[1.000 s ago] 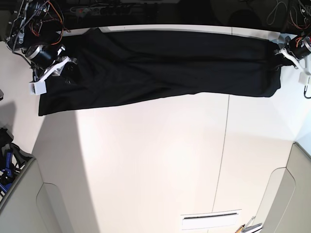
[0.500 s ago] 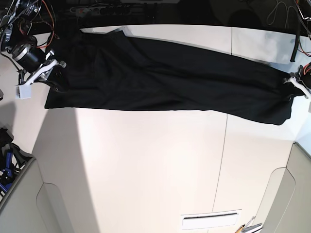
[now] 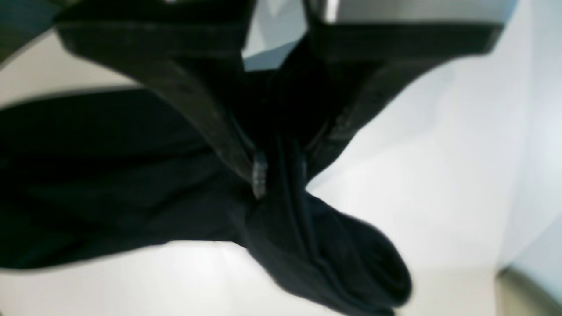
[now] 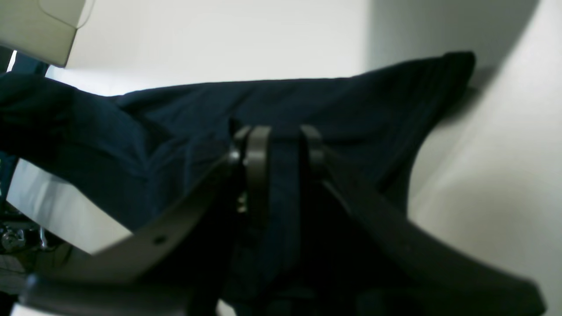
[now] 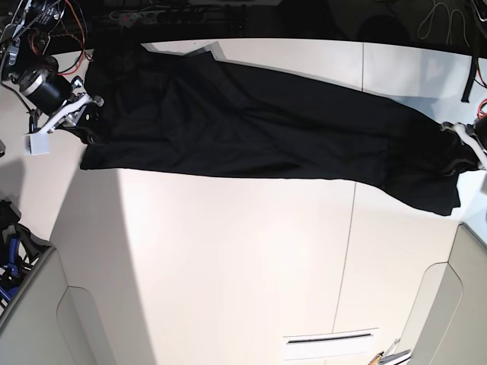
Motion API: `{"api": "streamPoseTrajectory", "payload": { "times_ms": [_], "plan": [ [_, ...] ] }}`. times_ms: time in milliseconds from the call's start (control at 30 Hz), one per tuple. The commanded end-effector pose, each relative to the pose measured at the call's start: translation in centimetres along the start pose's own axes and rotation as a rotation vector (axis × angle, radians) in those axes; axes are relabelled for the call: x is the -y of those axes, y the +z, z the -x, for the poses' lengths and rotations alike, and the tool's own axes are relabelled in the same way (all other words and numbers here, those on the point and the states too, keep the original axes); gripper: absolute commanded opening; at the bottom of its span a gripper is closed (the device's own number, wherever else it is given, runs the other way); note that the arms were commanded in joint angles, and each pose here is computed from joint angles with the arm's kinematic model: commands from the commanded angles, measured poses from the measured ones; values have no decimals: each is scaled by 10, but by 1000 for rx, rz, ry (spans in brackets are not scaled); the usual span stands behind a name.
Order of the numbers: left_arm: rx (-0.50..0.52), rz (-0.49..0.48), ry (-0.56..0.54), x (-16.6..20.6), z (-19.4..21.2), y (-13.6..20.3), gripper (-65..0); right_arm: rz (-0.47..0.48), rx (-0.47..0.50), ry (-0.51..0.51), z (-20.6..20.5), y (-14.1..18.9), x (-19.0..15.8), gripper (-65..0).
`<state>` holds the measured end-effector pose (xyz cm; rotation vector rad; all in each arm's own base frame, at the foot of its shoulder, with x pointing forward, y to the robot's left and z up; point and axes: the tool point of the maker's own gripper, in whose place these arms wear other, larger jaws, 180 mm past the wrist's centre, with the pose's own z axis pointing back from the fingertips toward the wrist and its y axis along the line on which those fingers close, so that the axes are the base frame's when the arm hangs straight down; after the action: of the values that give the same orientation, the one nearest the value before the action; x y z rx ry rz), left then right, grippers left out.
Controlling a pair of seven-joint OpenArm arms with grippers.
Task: Fold the T-shirt properly
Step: 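Fold the strip end with the left gripper toward the right gripper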
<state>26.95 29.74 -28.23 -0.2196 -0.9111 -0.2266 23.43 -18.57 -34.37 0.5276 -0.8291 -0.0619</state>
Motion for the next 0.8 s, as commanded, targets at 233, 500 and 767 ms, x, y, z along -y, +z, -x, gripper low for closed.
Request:
{"api": "streamPoseTrajectory", "payload": {
  "times_ms": [233, 500, 767],
  "plan": [
    [74, 272, -71, 122, -9, -9, -650, -9, 49, 23, -15, 4, -2, -502],
    [-12, 397, -147, 203, 32, -52, -650, 110, 116, -11, -27, 33, 34, -370],
    [-12, 495, -116, 239, 45, -59, -215, 113, 106, -31, -24, 39, 37, -368]
  ]
}}
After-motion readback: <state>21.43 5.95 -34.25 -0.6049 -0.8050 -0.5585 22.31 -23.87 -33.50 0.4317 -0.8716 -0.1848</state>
